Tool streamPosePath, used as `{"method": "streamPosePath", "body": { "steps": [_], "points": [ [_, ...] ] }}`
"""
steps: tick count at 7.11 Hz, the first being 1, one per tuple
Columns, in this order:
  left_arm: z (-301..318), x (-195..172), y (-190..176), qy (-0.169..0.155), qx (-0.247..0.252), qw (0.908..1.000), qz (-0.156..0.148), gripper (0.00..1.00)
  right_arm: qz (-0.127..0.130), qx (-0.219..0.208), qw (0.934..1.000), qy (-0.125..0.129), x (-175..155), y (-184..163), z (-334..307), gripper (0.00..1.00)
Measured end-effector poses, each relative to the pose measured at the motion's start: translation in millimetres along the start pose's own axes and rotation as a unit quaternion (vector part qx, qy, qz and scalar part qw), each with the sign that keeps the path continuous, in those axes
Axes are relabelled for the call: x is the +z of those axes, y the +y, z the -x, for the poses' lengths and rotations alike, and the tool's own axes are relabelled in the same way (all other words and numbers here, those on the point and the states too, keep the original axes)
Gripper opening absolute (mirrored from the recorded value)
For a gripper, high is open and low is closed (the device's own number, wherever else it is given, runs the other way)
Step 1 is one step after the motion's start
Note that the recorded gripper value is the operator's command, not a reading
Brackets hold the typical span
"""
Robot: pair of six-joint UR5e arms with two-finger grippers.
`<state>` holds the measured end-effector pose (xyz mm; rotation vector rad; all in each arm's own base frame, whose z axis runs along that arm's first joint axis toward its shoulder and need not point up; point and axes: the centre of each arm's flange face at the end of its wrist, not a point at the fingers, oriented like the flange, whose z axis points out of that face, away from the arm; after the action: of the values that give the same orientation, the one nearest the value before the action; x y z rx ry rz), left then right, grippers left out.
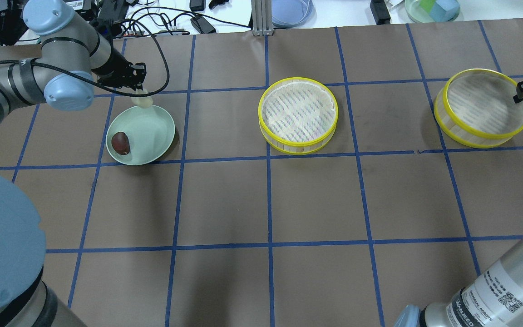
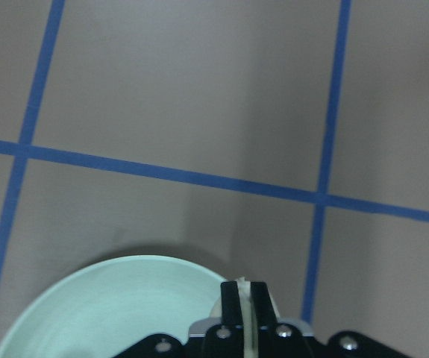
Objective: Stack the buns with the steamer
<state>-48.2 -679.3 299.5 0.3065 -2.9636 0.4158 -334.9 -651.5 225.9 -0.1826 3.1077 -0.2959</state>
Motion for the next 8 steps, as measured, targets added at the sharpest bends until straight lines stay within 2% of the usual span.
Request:
{"method": "streamPosePath", "body": {
  "steps": [1,2,4,5,7,8],
  "points": [
    [-40.5,-13.3,2.6,0.024,-0.037,0.9990,-0.012,0.00,-0.004,0.003,1.0000,0.005,-9.9,-1.1,0.7,0.00],
    [-80.2,-21.0,6.4,0.065,-0.070,0.9951,-0.024,0.00,-0.009,0.005,0.9999,0.012,-27.3,-2.4,2.7,0.00],
    [-155.6,-11.4,26.0,0.148,-0.109,0.9820,-0.042,0.00,-0.013,0.013,0.9996,0.022,-55.6,-5.0,10.8,0.00],
    [-192.2,4.2,43.6,0.173,-0.113,0.9776,-0.041,0.00,-0.015,0.017,0.9994,0.026,-63.6,-5.7,14.1,0.00],
    [-248.5,41.6,82.0,0.196,-0.113,0.9737,-0.025,0.00,-0.014,0.023,0.9992,0.029,-68.5,-6.4,17.5,0.00],
    [-265.1,60.0,98.3,0.196,-0.112,0.9740,-0.010,0.99,-0.012,0.022,0.9991,0.033,-71.3,-9.4,23.4,0.00]
  ]
}}
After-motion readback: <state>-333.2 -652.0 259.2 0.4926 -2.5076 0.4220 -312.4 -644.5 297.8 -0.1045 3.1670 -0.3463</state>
